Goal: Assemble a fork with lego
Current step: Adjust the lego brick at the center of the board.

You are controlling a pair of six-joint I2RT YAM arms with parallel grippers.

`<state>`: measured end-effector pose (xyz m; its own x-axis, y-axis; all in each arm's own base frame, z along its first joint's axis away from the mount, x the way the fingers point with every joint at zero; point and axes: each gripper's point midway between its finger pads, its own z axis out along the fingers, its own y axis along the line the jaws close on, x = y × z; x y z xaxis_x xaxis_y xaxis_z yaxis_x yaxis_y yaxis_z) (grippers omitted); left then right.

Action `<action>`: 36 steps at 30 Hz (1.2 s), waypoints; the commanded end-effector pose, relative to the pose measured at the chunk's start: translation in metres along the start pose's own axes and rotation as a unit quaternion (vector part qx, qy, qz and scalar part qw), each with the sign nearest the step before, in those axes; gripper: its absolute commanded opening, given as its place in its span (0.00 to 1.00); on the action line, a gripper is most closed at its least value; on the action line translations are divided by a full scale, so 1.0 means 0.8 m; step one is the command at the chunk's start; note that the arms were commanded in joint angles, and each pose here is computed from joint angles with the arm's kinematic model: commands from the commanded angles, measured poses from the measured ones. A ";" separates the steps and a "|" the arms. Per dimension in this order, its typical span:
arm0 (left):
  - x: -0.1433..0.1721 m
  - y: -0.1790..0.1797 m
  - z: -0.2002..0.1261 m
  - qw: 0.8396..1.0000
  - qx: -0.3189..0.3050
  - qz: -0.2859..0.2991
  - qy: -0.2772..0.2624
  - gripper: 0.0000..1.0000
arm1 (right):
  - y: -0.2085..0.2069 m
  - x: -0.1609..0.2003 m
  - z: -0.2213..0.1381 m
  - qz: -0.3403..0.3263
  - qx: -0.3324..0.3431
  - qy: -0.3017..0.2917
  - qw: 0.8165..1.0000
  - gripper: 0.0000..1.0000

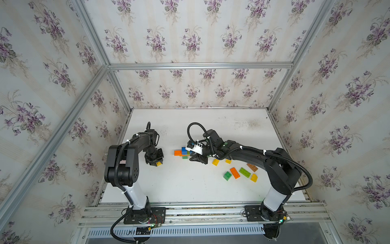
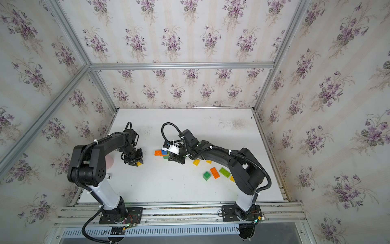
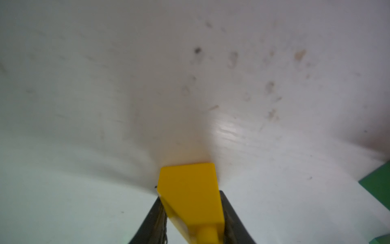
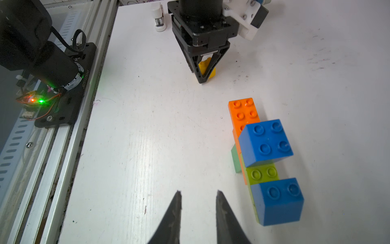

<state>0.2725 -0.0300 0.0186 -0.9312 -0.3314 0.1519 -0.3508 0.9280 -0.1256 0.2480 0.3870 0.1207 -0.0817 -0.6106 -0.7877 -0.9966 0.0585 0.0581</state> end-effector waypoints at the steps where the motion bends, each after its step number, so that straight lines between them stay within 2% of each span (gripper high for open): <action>1: 0.021 -0.012 -0.005 0.999 0.011 0.027 0.020 0.38 | 0.002 -0.003 -0.002 -0.002 -0.005 -0.004 1.000 0.27; 11: 0.056 -0.025 0.010 0.996 -0.027 0.072 0.052 0.47 | 0.005 -0.001 -0.013 -0.001 0.012 -0.005 1.000 0.28; 15: 0.052 -0.035 -0.009 0.995 -0.013 0.092 0.022 0.55 | 0.006 -0.003 -0.016 0.000 0.015 -0.007 1.000 0.28; 21: 0.046 -0.041 -0.041 0.992 -0.008 0.122 -0.014 0.80 | 0.008 -0.002 -0.020 -0.003 0.017 -0.007 1.000 0.28; 25: 0.037 -0.057 -0.085 0.980 0.019 0.175 -0.092 0.99 | 0.008 -0.008 -0.036 -0.027 0.046 -0.025 0.998 0.30; 26: 0.035 -0.061 -0.098 0.974 0.025 0.190 -0.117 1.00 | 0.006 -0.011 -0.041 -0.032 0.057 -0.032 0.997 0.32; 28: 0.032 -0.066 -0.134 0.956 0.038 0.221 -0.188 1.00 | 0.006 -0.020 -0.052 -0.043 0.075 -0.051 0.995 0.38; 30: 0.031 -0.066 -0.156 0.942 0.038 0.238 -0.232 1.00 | 0.005 -0.029 -0.061 -0.048 0.088 -0.067 0.993 0.43; 31: 0.033 -0.068 -0.163 0.938 0.044 0.245 -0.242 1.00 | 0.003 -0.032 -0.065 -0.046 0.096 -0.072 0.992 0.57; 32: 0.034 -0.070 -0.166 0.935 0.049 0.251 -0.247 1.00 | 0.001 -0.034 -0.068 -0.041 0.104 -0.074 0.991 0.97; 33: 0.035 -0.071 -0.169 0.934 0.053 0.250 -0.249 1.00 | -0.001 -0.036 -0.070 -0.033 0.111 -0.075 0.990 1.00; 36: 0.037 -0.075 -0.166 0.936 0.077 0.237 -0.250 1.00 | -0.010 -0.042 -0.079 -0.002 0.133 -0.084 0.988 1.00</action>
<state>0.2755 -0.0684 0.1594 -0.9148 0.0313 -0.4027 0.1152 0.9758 -0.1859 0.2467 0.3559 0.1703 -0.0164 -0.5215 -0.8531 -0.9754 0.1959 -0.1010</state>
